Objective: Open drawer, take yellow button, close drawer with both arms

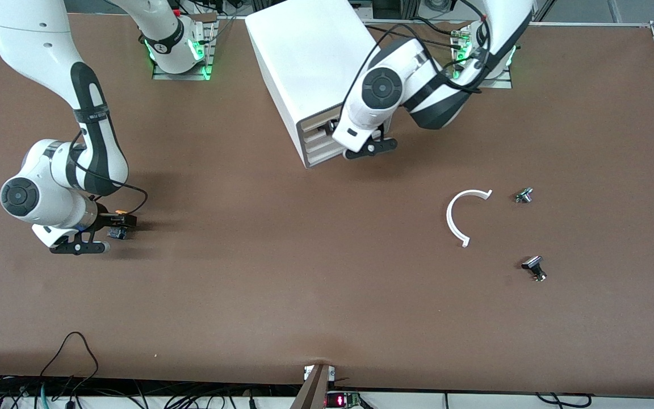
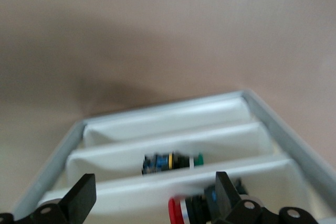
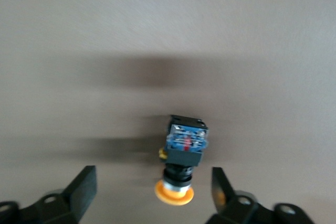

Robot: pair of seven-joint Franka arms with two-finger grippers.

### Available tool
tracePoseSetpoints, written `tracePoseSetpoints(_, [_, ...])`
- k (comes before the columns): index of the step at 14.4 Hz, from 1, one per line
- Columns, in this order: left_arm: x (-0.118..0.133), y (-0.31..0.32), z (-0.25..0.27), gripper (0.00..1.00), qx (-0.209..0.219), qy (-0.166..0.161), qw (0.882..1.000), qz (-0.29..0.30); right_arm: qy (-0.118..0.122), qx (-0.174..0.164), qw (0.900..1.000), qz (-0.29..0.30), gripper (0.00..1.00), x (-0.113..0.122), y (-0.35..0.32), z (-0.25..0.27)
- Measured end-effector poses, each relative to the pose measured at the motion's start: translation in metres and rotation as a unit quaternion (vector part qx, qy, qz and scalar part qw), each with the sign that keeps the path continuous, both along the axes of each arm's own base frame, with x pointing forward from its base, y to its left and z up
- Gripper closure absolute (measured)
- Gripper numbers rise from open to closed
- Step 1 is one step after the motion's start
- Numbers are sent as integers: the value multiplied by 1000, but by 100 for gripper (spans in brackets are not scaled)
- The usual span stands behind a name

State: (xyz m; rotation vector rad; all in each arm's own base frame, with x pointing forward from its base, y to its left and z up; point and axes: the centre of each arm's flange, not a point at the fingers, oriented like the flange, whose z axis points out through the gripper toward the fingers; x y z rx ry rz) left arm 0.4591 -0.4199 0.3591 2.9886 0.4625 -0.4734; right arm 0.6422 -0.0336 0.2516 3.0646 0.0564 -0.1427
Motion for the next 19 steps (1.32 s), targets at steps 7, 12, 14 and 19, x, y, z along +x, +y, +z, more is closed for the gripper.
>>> tracePoseSetpoints(7, [128, 170, 94, 0, 63, -71, 993, -71, -28, 27, 999, 35, 0, 19, 56, 144])
tracePoseSetpoints(12, [155, 282, 149, 0, 61, -113, 975, -180, -62, 36, 995, 66, 0, 12, 88, 213])
tracePoseSetpoints(14, [147, 327, 178, 0, 52, -122, 969, -207, -54, 37, 996, 58, 0, 10, 89, 228])
tracePoseSetpoints(19, [114, 403, 211, 0, 59, -133, 963, -227, -46, 41, 998, 19, 0, 1, 97, 266])
